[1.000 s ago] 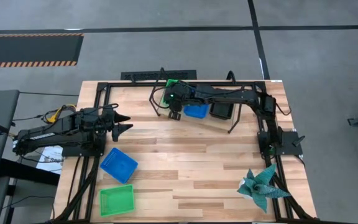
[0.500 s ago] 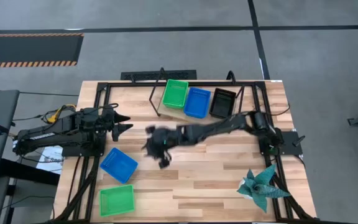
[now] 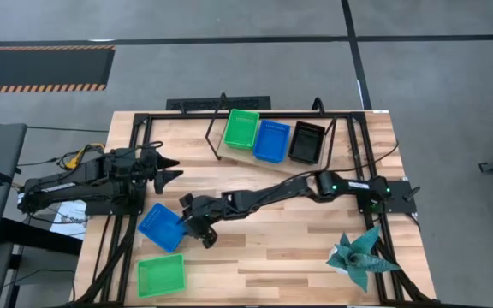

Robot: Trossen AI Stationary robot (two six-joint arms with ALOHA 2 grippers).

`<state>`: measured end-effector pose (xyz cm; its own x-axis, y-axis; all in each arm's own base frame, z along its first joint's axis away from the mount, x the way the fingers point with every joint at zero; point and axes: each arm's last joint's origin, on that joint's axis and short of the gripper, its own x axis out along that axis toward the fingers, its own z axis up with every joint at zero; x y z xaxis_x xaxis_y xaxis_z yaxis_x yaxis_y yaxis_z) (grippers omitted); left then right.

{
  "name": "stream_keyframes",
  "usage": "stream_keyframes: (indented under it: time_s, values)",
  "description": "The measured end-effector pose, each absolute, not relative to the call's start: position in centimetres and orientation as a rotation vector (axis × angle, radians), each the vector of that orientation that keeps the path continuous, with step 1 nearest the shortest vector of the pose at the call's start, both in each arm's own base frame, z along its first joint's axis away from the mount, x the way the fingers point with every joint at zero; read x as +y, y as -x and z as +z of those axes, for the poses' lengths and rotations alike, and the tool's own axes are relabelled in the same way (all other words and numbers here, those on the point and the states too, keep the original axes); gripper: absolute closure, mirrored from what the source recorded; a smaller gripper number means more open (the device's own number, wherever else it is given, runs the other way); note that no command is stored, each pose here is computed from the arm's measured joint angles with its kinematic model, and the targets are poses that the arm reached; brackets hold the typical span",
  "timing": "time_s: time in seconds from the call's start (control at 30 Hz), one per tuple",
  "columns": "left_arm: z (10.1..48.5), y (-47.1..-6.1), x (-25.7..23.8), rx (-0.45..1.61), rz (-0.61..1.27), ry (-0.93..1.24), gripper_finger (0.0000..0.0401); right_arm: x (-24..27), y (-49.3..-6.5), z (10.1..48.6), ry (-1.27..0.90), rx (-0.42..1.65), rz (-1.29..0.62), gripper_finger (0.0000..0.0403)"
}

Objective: Stack baskets on shelf by color
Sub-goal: Stack the blue bin on top of the blue bin on the shelf

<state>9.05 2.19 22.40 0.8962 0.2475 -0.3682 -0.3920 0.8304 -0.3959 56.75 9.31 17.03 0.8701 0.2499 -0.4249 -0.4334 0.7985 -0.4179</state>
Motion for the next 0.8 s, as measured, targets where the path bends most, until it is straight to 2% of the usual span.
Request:
stream_keyframes:
  time_s: [0.33,0.8]
  values:
    - [22.4,-9.0,2.2,0.313,0.347,0.491,0.0174,9.5,-57.3,15.7,0.519,0.509,0.447,0.0209]
    - [22.4,-9.0,2.2,0.312,0.348,0.494,0.0174,9.3,-57.0,15.4,0.518,0.559,0.448,0.0217]
